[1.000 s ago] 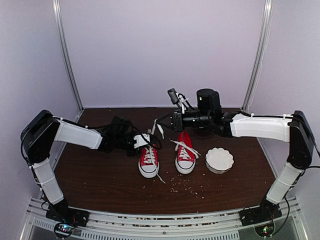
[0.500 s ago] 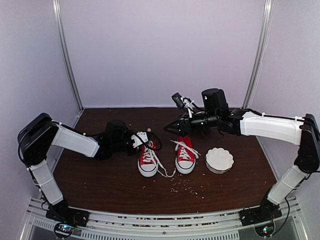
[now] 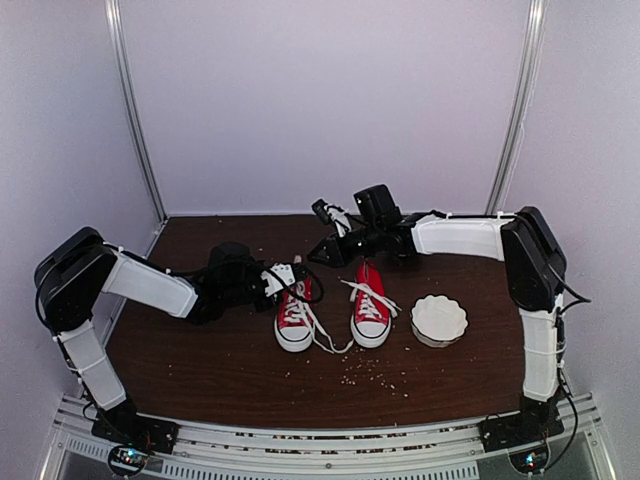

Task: Tie the shoes
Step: Cross the shoelace.

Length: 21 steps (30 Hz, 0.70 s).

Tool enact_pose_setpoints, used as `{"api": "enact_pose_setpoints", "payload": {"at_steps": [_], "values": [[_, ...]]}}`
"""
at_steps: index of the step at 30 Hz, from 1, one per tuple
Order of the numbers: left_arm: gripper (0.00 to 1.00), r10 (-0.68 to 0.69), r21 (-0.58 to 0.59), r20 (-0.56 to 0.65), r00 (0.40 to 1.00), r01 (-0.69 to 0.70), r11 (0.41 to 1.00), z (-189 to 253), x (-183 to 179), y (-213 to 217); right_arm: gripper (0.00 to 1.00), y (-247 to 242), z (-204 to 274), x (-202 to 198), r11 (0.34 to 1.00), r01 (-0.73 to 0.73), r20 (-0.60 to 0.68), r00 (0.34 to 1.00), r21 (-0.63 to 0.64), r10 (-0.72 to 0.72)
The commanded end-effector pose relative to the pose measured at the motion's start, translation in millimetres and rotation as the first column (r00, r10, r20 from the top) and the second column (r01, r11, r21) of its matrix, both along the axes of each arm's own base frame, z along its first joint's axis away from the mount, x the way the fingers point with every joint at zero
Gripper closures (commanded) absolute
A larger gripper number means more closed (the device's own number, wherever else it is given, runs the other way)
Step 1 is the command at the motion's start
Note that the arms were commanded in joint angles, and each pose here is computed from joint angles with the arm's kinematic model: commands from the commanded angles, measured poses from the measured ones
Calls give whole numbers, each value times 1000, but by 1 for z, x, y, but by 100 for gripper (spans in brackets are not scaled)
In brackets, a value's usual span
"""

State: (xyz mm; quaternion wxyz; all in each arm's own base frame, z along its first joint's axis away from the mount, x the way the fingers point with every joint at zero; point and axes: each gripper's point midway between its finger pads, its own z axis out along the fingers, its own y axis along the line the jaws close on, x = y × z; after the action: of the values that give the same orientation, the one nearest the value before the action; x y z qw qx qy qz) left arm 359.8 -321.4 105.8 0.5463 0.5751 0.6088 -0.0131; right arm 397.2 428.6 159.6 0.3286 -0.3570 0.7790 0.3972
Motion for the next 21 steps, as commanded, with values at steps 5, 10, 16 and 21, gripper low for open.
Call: {"api": "enact_pose_setpoints", "payload": {"at_steps": [5, 10, 16, 21], "values": [[100, 19, -68, 84, 996, -14, 998, 32, 5, -3, 86, 19, -25, -13, 991, -130, -66, 989, 14, 131], [100, 24, -61, 82, 996, -19, 998, 31, 7, -5, 88, 25, -32, -19, 987, -162, -74, 984, 19, 163], [100, 23, -54, 79, 997, -19, 998, 30, 7, -6, 88, 26, -44, -29, 981, -195, -78, 978, -4, 195], [100, 23, -52, 80, 997, -19, 998, 29, 7, -7, 88, 28, -46, -38, 974, -227, -79, 971, 0, 226]]}}
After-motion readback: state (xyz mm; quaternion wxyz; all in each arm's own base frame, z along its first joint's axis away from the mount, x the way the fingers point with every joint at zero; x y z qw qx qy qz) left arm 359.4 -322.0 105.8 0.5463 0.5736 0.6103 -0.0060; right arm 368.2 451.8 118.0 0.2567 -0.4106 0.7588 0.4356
